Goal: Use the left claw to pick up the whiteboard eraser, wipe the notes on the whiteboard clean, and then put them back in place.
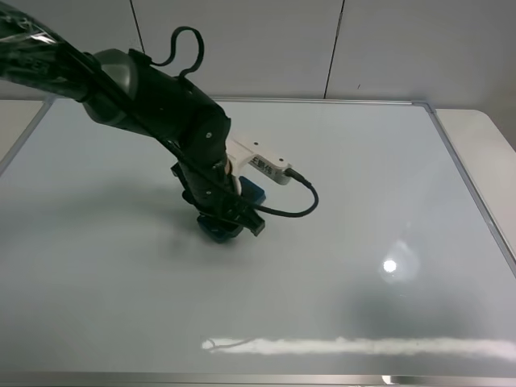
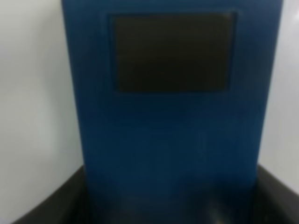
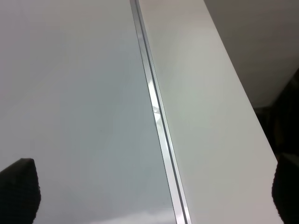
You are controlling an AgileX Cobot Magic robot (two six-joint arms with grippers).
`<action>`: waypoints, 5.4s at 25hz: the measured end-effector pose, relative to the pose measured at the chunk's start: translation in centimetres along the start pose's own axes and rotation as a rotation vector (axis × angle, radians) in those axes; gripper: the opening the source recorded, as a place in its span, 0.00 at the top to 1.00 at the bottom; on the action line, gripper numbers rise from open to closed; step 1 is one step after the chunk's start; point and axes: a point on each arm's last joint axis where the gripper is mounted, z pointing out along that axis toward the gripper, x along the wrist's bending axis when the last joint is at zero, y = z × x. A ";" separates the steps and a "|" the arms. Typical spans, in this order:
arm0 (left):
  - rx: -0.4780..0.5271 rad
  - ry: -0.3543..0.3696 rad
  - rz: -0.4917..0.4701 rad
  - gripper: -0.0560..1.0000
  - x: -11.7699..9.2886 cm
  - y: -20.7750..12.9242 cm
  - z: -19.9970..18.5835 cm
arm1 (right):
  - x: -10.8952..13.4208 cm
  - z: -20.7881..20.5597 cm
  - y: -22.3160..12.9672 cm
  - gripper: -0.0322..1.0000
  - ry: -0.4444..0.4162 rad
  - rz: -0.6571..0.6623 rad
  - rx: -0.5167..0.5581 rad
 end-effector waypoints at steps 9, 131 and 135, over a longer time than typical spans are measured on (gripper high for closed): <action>-0.034 0.103 -0.171 0.43 8.2 -2.8 -6.0 | 0.0 0.0 0.0 0.01 0.000 0.000 0.000; -0.846 0.292 -0.617 0.01 2.1 -33.8 -25.5 | 0.0 0.0 0.0 0.01 0.000 0.000 0.000; -0.854 0.287 -0.617 0.01 2.2 -33.7 -25.3 | 0.0 0.0 0.0 0.01 0.000 0.000 0.000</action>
